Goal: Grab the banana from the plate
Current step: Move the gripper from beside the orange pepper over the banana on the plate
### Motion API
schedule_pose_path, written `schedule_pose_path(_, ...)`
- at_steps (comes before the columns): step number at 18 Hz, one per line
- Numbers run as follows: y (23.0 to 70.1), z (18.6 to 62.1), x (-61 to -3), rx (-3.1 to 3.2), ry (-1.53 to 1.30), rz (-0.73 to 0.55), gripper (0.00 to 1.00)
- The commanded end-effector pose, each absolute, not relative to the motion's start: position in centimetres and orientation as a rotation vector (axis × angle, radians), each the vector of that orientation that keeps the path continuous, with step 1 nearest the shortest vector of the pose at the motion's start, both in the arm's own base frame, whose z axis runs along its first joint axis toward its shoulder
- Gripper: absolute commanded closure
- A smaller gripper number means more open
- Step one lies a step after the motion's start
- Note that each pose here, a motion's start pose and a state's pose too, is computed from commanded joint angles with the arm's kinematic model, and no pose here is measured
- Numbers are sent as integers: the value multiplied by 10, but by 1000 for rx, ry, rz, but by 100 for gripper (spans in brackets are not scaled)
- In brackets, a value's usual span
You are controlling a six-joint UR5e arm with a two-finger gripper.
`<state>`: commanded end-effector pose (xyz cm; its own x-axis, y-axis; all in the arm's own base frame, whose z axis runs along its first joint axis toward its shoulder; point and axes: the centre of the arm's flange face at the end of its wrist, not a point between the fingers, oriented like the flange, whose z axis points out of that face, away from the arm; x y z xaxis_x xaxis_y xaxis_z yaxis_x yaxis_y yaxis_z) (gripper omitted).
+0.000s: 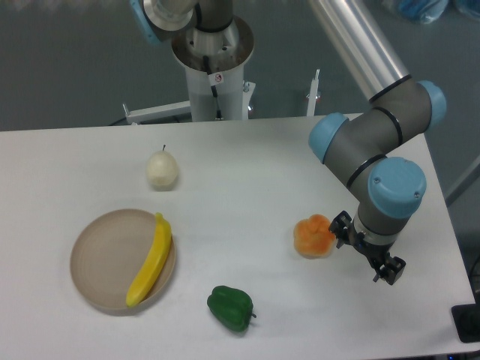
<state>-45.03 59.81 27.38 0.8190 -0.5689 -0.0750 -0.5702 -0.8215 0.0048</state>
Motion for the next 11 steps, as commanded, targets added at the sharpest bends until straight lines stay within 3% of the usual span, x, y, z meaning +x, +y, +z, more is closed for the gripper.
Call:
schedule_pose_path(7, 610, 277, -431, -2964, 954, 111, 0)
schedule_pose_path(11, 635, 295, -362, -2954, 888, 94, 0)
